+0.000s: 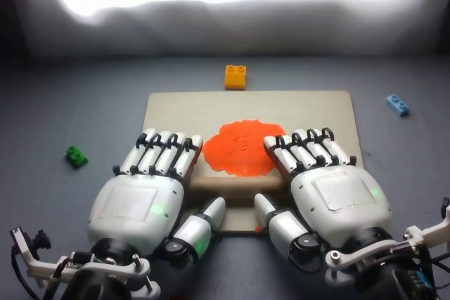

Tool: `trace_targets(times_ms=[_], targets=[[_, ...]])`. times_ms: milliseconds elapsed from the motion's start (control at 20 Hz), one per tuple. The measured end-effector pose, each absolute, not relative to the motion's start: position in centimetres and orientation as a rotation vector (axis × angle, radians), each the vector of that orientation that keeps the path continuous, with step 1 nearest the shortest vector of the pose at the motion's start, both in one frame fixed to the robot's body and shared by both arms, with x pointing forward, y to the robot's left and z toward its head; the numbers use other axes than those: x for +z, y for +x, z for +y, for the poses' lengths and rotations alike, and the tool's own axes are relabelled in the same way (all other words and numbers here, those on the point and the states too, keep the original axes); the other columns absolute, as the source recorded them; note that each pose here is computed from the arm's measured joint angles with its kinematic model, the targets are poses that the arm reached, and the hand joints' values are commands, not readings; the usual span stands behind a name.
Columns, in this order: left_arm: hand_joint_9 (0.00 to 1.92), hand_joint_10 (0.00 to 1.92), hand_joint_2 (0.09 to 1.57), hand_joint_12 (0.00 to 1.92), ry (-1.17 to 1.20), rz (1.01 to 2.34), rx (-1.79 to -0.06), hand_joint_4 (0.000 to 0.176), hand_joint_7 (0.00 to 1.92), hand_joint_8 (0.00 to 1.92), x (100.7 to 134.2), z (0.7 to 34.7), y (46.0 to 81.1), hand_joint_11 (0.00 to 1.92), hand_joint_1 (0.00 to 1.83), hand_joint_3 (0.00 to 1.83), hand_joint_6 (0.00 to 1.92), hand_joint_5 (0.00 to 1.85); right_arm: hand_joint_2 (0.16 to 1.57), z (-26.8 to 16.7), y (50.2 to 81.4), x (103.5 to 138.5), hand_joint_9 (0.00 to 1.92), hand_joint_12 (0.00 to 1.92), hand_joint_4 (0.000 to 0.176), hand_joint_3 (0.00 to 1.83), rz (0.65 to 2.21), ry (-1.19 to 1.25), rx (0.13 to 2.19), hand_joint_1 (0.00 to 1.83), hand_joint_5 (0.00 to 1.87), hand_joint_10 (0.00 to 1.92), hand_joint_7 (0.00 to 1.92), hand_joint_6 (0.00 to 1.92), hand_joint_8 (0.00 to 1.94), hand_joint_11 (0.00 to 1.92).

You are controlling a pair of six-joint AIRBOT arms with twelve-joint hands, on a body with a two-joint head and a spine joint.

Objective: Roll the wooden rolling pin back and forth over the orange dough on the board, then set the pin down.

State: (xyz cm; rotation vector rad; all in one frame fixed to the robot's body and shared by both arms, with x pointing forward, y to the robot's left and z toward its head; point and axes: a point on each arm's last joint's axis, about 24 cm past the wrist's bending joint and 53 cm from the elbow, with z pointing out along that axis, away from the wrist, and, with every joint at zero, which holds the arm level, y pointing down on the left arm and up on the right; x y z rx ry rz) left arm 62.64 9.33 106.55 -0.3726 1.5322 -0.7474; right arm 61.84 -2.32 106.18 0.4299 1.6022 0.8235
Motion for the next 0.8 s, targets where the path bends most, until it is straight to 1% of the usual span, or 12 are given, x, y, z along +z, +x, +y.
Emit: trace_targets(times_ms=[150,300,450,650,800], targets=[[0.03,0.00,1.46,0.00,-0.369,1.527,-0.748,0.000,0.08,0.01,106.62,9.29,62.75,0.00,0.00,0.01,0.01,0.09,1.57,-2.36,61.97,106.14,0.13,0.36,0.000,0.04,1.599,0.430,0.820,0.00,0.17,0.01,0.19,0.01,0.00,0.00],[0.03,0.01,1.46,0.00,-0.372,1.526,-0.746,0.000,0.08,0.01,106.56,9.37,62.84,0.00,0.00,0.01,0.01,0.09,1.57,-2.40,62.07,106.12,0.11,0.26,0.000,0.02,1.598,0.428,0.818,0.00,0.14,0.00,0.16,0.00,0.00,0.00],[0.01,0.00,1.46,0.00,-0.374,1.522,-0.749,0.000,0.06,0.00,106.48,9.39,63.04,0.00,0.00,0.01,0.00,0.07,1.57,-2.49,62.18,106.08,0.10,0.25,0.000,0.03,1.598,0.427,0.815,0.00,0.15,0.00,0.16,0.01,0.00,0.00],[0.00,0.00,1.46,0.00,-0.380,1.523,-0.756,0.000,0.04,0.00,106.62,9.21,63.21,0.00,0.00,0.01,0.00,0.04,1.57,-2.67,62.45,106.04,0.05,0.11,0.000,0.06,1.595,0.424,0.809,0.00,0.11,0.00,0.11,0.00,0.00,0.00],[0.00,0.00,1.46,0.00,-0.376,1.523,-0.756,0.000,0.04,0.00,106.65,9.18,63.43,0.00,0.00,0.01,0.00,0.04,1.57,-2.80,62.58,106.02,0.04,0.10,0.000,0.05,1.593,0.425,0.805,0.00,0.10,0.00,0.10,0.00,0.00,0.00]])
